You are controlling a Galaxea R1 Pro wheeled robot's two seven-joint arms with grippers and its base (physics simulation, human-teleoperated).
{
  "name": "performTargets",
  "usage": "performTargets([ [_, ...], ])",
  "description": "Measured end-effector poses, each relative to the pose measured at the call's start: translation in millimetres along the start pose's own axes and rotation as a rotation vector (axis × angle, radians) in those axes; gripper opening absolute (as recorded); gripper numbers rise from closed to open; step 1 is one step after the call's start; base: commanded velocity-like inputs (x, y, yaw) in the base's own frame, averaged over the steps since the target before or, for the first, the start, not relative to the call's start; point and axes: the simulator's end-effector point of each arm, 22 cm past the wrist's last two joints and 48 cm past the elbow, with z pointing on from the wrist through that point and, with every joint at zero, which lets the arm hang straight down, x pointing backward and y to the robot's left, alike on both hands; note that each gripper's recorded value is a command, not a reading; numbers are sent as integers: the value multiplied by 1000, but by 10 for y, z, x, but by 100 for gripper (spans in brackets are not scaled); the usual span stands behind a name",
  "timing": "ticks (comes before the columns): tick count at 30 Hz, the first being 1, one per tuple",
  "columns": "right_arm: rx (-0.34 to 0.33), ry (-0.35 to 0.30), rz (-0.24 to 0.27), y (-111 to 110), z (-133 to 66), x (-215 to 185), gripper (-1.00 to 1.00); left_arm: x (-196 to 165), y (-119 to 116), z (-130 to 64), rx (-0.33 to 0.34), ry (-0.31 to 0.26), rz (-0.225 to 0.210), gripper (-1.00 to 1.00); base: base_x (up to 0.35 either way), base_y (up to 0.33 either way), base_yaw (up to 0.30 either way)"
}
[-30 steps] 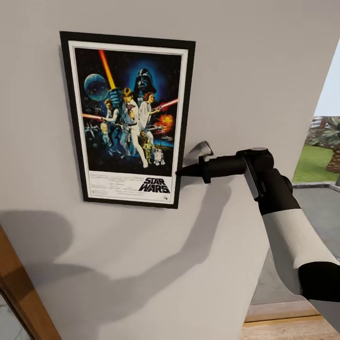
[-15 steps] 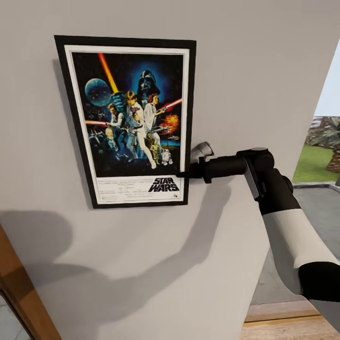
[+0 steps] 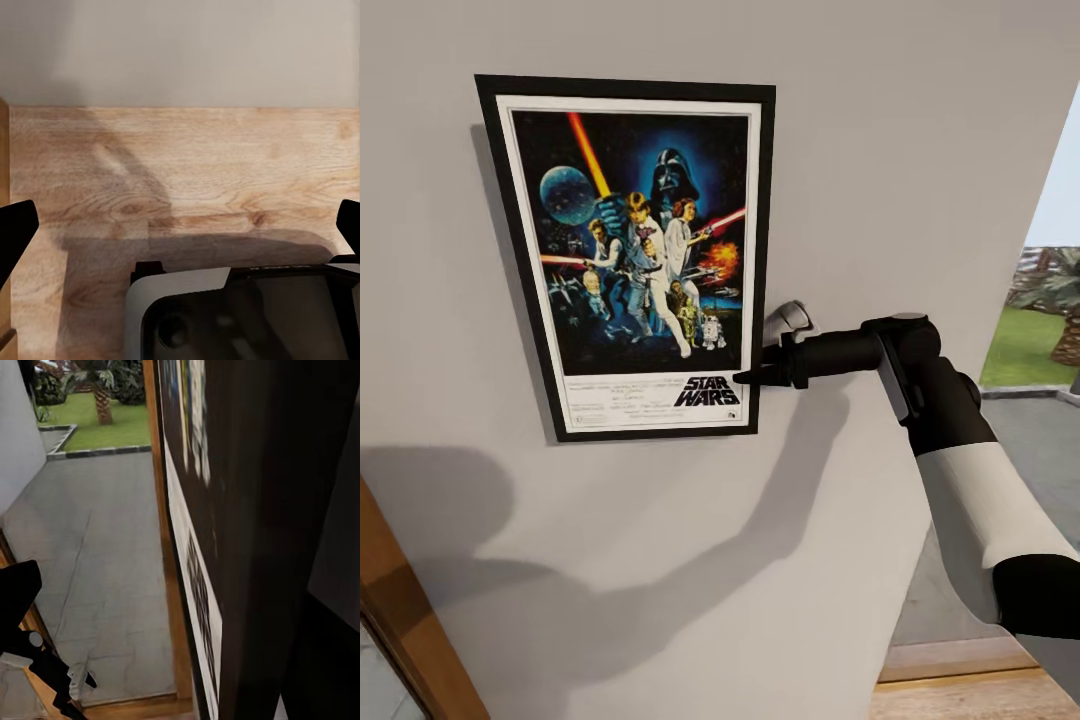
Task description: Pick up the poster from the kitchen countertop and hang it on one of the wall nails in the kitchen.
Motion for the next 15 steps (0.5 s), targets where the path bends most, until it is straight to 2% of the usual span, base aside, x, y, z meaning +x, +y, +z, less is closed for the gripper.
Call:
performTargets([
  [3,42,0,23,-118,5,23,100,-3,3,3,-1,0,0,100,-178,-25,0],
  [7,90,12,102,-365,-4,215,100,-2,2,8,0,1,1,100,-273,-22,0],
  [10,79,5,107,-329,0,191,100,0,1,4,0,1,1,100,-152,-8,0],
  [11,54,3,109,-269,2,181,100,0,2,2,0,1,1,100,-81,-4,0],
  [15,76,3,107,-318,0,182,100,1,0,3,0,1,1,100,-48,-3,0],
])
